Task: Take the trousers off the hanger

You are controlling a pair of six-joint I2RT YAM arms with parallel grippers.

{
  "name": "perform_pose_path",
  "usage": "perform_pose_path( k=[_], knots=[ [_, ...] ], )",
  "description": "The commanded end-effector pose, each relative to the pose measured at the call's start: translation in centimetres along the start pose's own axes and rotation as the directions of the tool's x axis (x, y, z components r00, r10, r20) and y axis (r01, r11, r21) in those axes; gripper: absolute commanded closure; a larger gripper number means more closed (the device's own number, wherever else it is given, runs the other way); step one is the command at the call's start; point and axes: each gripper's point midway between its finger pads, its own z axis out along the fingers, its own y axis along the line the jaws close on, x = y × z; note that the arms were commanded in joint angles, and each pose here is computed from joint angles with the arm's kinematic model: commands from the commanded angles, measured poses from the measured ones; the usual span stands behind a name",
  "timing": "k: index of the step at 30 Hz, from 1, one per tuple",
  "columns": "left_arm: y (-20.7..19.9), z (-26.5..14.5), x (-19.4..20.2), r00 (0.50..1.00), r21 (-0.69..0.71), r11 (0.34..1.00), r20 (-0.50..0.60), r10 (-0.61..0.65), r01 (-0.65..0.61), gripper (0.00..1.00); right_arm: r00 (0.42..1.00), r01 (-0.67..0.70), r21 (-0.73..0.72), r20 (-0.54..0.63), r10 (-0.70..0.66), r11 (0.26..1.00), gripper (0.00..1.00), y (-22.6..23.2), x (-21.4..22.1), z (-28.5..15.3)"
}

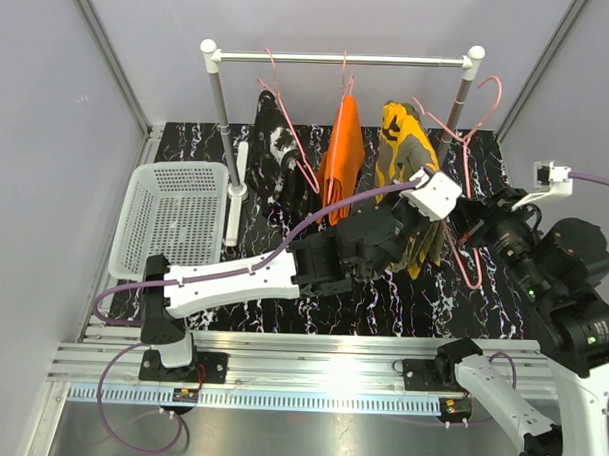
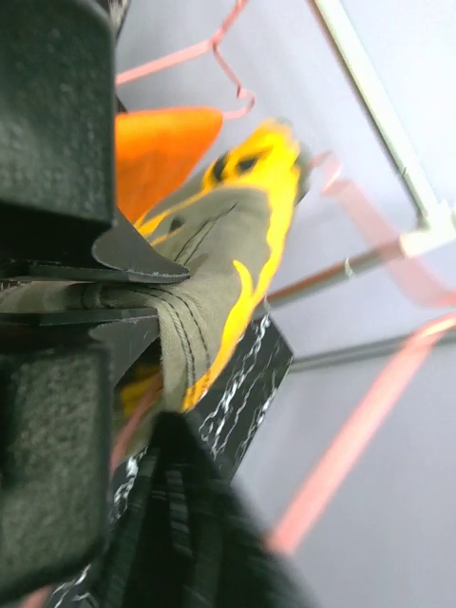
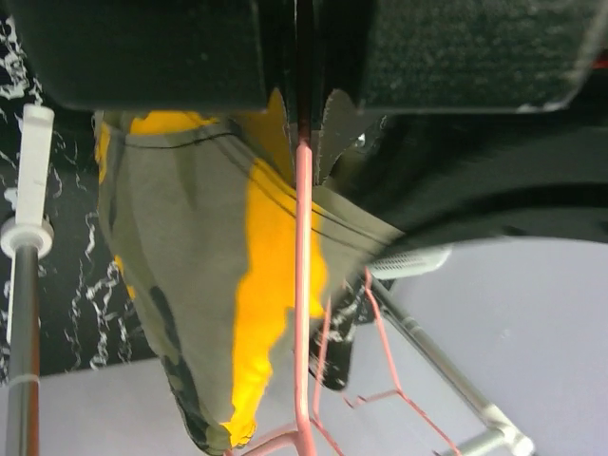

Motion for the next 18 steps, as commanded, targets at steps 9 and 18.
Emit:
perform_pose_path(
  k=[9, 18],
  knots=[
    [12.6, -3.4, -18.2, 0.888, -0.238, 0.926, 0.427, -0.172, 0.294, 1.00, 0.991, 0.008, 0.183, -0.131, 0.016, 0.983, 1.00, -5.8, 6.9, 1.6],
    [19.6, -6.4, -21.9, 0.852, -0.323, 0.883, 0.502, -0.145, 0.341, 1.00, 0.983, 0.043, 0.248, -0.183, 0.003, 0.968, 1.00, -7.8, 9.3, -0.3]
  ],
)
